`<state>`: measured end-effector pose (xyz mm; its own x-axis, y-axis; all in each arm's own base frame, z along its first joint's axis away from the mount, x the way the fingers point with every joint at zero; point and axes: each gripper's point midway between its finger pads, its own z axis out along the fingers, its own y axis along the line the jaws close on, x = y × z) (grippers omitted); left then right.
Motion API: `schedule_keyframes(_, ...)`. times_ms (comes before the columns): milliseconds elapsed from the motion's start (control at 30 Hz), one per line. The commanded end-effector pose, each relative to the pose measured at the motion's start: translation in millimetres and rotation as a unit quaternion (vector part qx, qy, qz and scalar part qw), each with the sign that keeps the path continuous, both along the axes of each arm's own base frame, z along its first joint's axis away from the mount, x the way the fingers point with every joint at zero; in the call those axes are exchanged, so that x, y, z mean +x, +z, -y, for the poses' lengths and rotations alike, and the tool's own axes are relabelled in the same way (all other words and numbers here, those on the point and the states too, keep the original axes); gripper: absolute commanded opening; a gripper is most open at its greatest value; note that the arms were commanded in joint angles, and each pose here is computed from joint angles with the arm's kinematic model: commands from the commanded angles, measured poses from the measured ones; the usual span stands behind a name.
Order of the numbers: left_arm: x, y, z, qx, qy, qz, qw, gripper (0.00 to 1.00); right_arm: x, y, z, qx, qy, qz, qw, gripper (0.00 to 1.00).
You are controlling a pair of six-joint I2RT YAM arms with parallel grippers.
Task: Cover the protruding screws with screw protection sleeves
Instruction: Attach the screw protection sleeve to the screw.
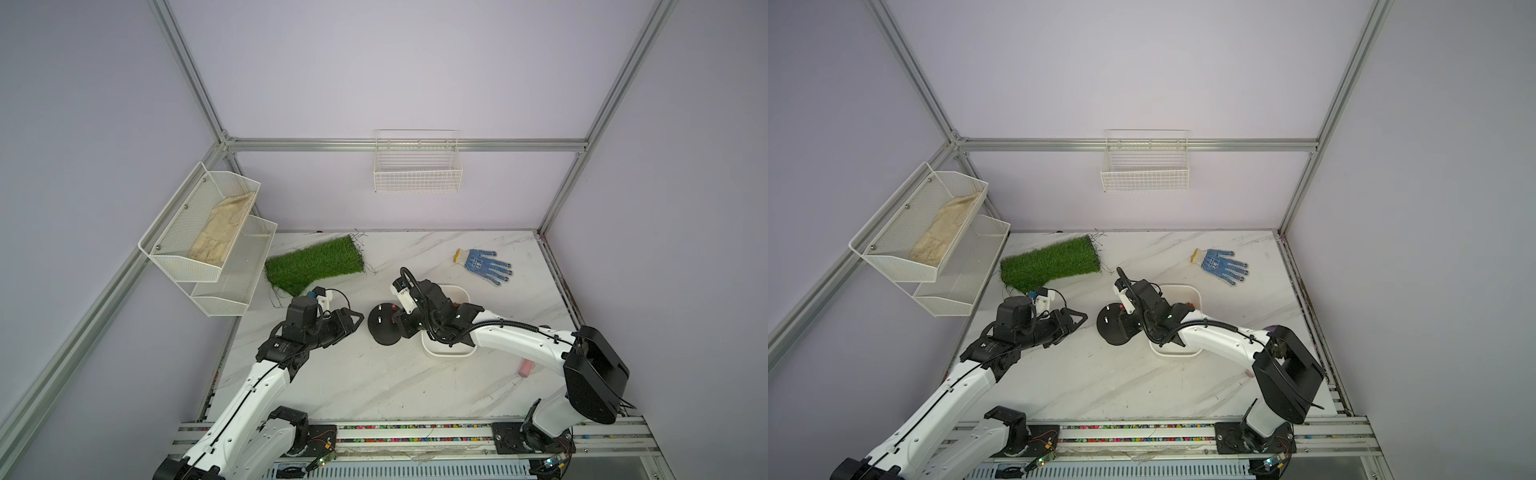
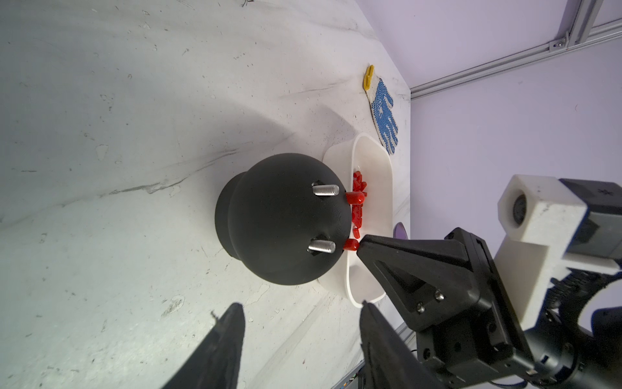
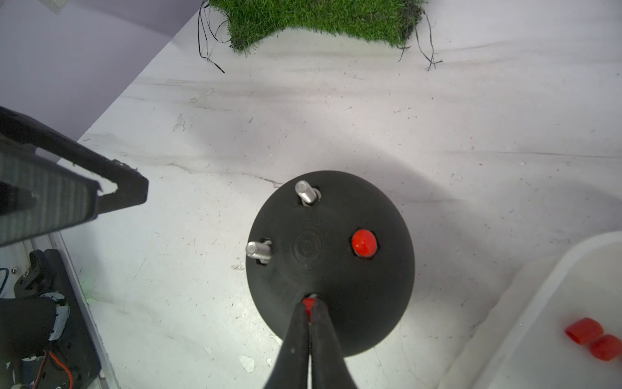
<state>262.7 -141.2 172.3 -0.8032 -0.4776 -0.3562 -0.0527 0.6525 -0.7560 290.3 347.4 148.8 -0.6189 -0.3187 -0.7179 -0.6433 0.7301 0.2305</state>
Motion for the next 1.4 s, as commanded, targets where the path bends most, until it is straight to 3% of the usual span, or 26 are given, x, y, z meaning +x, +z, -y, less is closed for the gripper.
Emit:
schedule_keyframes(0,0,-2,1,-0.008,0.001,0.006,1.0,0.56,-2,-25,12,-0.044,-0.008,-0.021,0.999,0.09)
schedule_keyframes(233,2,-4,0,-0.003,0.005,0.004,1.0,0.57,0,-6,11,-0.034,-0.009,-0.012,0.999,0.1)
schedule_keyframes(567,30,7,0,0.021,0.008,0.016,1.0,0.62,1,44,6,0.021,-0.021,0.011,1.0,0.36)
schedule_keyframes(733,52,7,0,0.043,0.015,0.015,0.999,0.62,-2,37,11,0.036,-0.039,0.0,0.999,0.42)
schedule_keyframes(833,67,6,-3,0.06,0.023,0.007,0.998,0.68,-5,30,16,0.045,-0.054,-0.009,0.997,0.47)
schedule_keyframes(967,87,1,-2,0.081,0.023,-0.007,0.996,0.76,-15,18,21,0.061,-0.059,-0.031,0.996,0.64)
schedule_keyframes(1133,112,-15,6,0.088,0.01,-0.035,0.995,0.78,-28,-1,29,0.073,-0.065,-0.057,0.994,0.64)
schedule_keyframes(1367,139,-44,15,0.092,-0.011,-0.081,0.992,0.72,-38,-30,26,0.081,-0.058,-0.09,0.991,0.62)
